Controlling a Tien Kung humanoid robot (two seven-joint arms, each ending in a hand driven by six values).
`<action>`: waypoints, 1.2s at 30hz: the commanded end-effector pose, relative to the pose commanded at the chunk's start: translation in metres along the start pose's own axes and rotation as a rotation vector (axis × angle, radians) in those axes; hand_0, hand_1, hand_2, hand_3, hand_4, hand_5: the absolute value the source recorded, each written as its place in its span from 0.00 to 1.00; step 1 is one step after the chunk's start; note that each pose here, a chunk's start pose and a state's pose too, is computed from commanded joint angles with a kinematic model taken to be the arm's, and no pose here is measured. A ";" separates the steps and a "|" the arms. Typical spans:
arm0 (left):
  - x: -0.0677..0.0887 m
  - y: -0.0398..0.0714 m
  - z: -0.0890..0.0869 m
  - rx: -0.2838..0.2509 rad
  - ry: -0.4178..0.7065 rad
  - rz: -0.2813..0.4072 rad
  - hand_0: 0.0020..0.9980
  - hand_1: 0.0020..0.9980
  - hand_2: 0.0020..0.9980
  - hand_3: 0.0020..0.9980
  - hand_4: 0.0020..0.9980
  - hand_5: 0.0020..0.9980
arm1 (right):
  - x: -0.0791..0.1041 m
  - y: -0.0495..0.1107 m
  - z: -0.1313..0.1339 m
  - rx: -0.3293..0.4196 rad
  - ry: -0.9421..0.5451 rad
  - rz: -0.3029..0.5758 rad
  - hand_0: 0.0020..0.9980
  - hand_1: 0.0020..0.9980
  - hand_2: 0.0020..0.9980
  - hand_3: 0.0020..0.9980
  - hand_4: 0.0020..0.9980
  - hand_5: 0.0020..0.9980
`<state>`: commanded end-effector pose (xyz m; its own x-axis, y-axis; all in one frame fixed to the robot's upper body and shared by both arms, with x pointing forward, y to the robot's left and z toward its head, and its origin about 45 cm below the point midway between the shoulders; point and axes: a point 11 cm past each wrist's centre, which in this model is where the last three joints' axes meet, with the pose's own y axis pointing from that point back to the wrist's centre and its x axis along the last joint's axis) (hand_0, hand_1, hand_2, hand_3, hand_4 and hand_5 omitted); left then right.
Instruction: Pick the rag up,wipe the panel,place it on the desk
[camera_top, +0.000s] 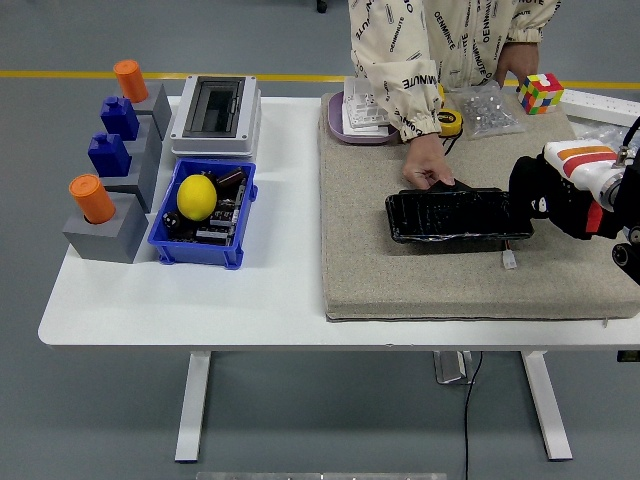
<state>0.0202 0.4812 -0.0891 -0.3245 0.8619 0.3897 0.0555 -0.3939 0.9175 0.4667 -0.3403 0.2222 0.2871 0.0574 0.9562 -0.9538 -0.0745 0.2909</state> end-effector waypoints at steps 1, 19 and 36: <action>0.000 0.000 0.000 0.000 0.001 0.001 0.65 0.70 0.75 0.57 0.60 0.48 | 0.001 0.000 0.000 0.000 0.000 0.001 0.20 0.28 0.33 0.29 0.79 0.00; 0.000 0.000 0.000 -0.001 0.001 -0.001 0.65 0.70 0.75 0.57 0.60 0.48 | -0.001 -0.003 -0.021 0.040 -0.015 0.005 0.20 0.28 0.33 0.29 0.79 0.00; -0.001 0.000 0.002 -0.006 0.000 -0.002 0.65 0.70 0.75 0.57 0.60 0.48 | -0.006 -0.008 -0.054 0.101 -0.035 0.004 0.20 0.28 0.33 0.29 0.78 0.00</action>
<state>0.0227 0.4810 -0.0891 -0.3248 0.8628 0.3874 0.0494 -0.3935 0.9180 0.4675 -0.2860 0.2129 0.2876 0.0225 0.9575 -0.9419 -0.1744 0.2870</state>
